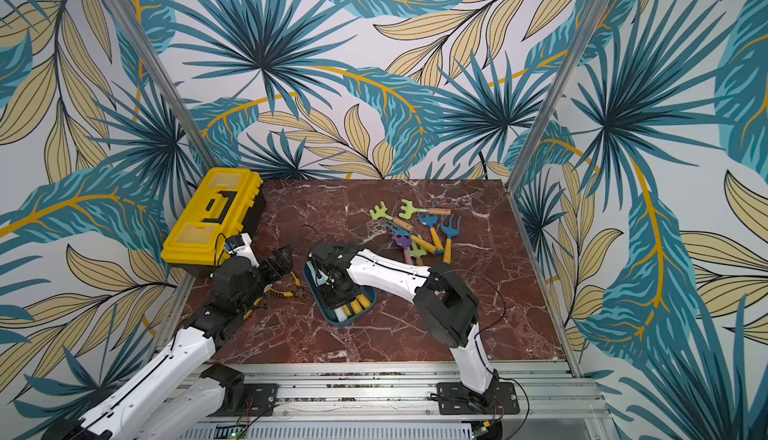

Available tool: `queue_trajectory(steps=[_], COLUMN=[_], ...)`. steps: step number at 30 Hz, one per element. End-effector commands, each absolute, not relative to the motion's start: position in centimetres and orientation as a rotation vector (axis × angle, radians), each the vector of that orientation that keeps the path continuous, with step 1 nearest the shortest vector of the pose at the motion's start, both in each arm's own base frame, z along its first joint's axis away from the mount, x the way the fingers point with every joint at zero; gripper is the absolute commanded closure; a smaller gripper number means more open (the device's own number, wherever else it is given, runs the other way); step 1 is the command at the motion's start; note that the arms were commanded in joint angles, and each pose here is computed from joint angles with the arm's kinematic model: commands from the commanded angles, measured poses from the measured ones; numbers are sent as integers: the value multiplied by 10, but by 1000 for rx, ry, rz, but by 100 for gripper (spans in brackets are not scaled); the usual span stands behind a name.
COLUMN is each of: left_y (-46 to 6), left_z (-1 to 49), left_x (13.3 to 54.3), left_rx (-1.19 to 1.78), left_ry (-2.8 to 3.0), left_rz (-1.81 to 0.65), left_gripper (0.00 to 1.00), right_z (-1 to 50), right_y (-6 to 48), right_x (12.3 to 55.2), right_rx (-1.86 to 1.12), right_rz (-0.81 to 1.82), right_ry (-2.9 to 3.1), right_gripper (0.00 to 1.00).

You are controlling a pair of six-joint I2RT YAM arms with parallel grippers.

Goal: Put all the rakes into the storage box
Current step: Place the rake in the storage box.

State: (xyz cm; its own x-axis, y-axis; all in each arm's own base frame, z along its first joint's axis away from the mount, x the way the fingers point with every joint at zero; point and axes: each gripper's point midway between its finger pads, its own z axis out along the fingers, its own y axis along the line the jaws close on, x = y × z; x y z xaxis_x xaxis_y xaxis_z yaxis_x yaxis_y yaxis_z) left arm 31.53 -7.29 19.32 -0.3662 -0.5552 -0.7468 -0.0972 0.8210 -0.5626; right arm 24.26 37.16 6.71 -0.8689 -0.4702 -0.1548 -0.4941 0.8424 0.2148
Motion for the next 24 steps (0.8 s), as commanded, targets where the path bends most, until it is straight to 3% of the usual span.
queue_trajectory(steps=[1, 8, 10, 24], left_y=[-71, -72, -73, -102], left_z=[181, 183, 182, 184], left_x=[311, 310, 311, 314], left_rx=[-490, -486, -483, -362], left_ry=[1930, 1924, 1926, 1973], left_rz=[-518, -527, -531, -653], left_gripper=[0, 0, 0, 0], right_z=[62, 56, 55, 114], right_y=[363, 364, 365, 343], right_x=[234, 226, 227, 249], right_rx=[-762, -783, -782, -704], right_rz=[344, 347, 345, 310], right_ry=[2954, 2964, 2965, 2789], right_gripper=[88, 84, 74, 40])
